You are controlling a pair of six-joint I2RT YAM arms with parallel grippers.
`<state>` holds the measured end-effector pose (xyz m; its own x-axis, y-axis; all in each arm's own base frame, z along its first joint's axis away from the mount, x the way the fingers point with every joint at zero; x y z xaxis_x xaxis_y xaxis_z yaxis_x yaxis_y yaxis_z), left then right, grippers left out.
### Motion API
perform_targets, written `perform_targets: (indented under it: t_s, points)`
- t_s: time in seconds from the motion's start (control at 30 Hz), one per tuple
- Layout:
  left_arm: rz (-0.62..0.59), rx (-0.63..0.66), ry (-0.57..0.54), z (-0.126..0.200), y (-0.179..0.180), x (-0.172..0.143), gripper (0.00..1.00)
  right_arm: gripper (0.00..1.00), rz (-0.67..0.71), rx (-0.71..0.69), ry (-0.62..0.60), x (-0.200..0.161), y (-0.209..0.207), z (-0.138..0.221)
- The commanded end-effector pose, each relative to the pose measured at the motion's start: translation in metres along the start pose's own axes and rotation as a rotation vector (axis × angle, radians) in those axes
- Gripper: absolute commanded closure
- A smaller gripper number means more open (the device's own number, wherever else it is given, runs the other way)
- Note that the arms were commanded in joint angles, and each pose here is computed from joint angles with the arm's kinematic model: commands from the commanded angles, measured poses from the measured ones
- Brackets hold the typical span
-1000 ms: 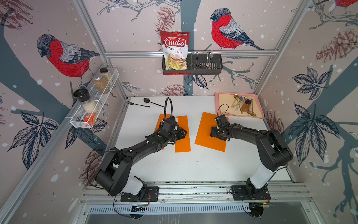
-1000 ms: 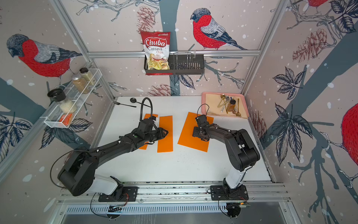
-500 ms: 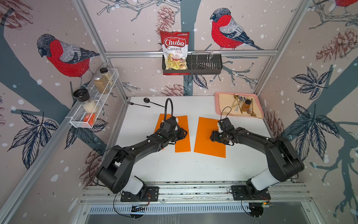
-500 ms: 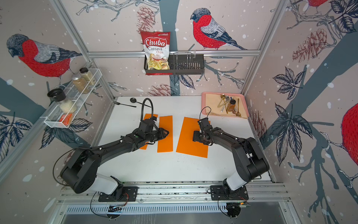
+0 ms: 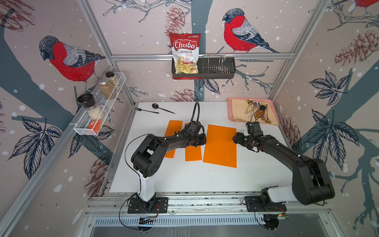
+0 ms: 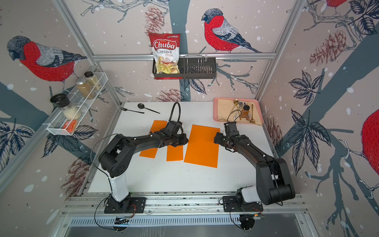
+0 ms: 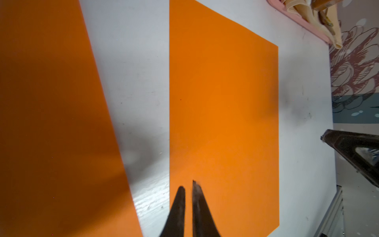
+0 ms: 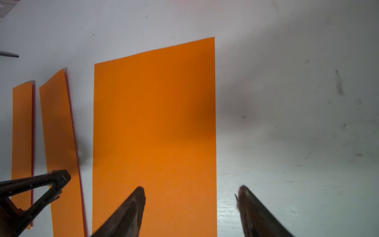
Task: Fold the rectangular paper in half along the long edge
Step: Pick up the paper from the center of the board.
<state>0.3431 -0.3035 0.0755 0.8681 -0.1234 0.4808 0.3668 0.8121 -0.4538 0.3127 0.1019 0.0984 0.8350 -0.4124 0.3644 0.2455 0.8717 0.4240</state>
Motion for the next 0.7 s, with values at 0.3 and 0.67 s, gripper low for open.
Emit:
perform_targets:
  t_s: [0.3,0.67]
  points:
    - [-0.038,0.085,0.068,-0.014,0.016,-0.011,0.84,0.25,-0.046,0.024,0.064,-0.02,-0.009,-0.021]
    - [-0.041,0.07,0.079,-0.019,0.014,-0.016,0.84,0.25,-0.055,0.1,0.129,-0.03,-0.002,-0.039]
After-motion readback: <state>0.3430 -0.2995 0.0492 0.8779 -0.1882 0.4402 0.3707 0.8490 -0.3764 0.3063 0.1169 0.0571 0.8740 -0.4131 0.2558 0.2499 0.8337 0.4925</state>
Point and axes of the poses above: each gripper's point midway between its finger pads, its own z axis back along the fingers, its own y axis along the line the jaws close on, x = y × z, the point moved 3 cm from there along z, back along the fingers, and after that the axes turned 11 degrees about -z, right-handed, at the moved point
